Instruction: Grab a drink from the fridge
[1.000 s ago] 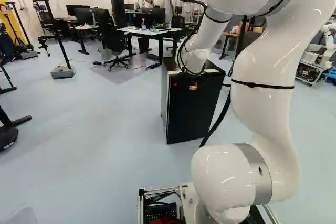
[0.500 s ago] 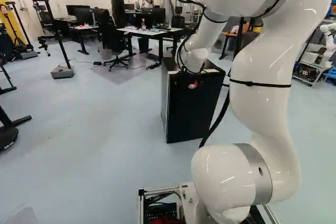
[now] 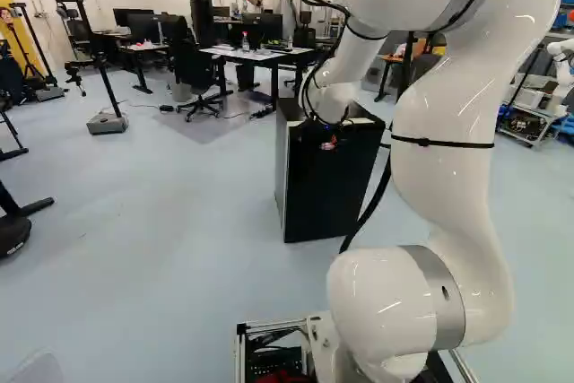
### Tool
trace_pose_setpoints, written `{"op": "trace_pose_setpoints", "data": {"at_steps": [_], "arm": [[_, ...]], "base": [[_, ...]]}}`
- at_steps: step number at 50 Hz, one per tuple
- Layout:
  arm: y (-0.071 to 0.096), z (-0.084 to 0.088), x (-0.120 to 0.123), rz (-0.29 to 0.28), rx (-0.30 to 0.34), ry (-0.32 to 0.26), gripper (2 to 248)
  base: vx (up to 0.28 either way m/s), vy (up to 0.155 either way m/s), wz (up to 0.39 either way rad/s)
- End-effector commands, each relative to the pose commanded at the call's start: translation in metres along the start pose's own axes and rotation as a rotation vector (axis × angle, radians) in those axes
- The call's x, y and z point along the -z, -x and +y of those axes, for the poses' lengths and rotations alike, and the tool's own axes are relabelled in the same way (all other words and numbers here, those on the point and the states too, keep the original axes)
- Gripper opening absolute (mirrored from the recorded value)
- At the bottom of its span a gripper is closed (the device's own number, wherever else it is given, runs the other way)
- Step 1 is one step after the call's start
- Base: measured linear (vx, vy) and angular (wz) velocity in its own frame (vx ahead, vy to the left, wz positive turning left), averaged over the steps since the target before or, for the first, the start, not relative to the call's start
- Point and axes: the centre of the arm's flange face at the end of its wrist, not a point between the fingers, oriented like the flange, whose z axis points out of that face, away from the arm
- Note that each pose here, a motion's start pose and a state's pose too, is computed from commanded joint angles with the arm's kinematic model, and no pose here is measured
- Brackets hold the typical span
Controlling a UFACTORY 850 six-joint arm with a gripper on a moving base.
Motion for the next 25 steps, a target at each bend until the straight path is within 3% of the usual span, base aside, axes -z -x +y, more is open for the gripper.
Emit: {"op": "trace_pose_setpoints", "data": {"at_steps": [9, 25], "arm": [[0.003, -0.001, 0.003, -0.003, 0.002, -0.001, 247], [0.025, -0.006, 0.022, -0.014, 0.013, -0.008, 247]], "base": [[0.000, 0.000, 0.000], [0.000, 0.000, 0.000]]}}
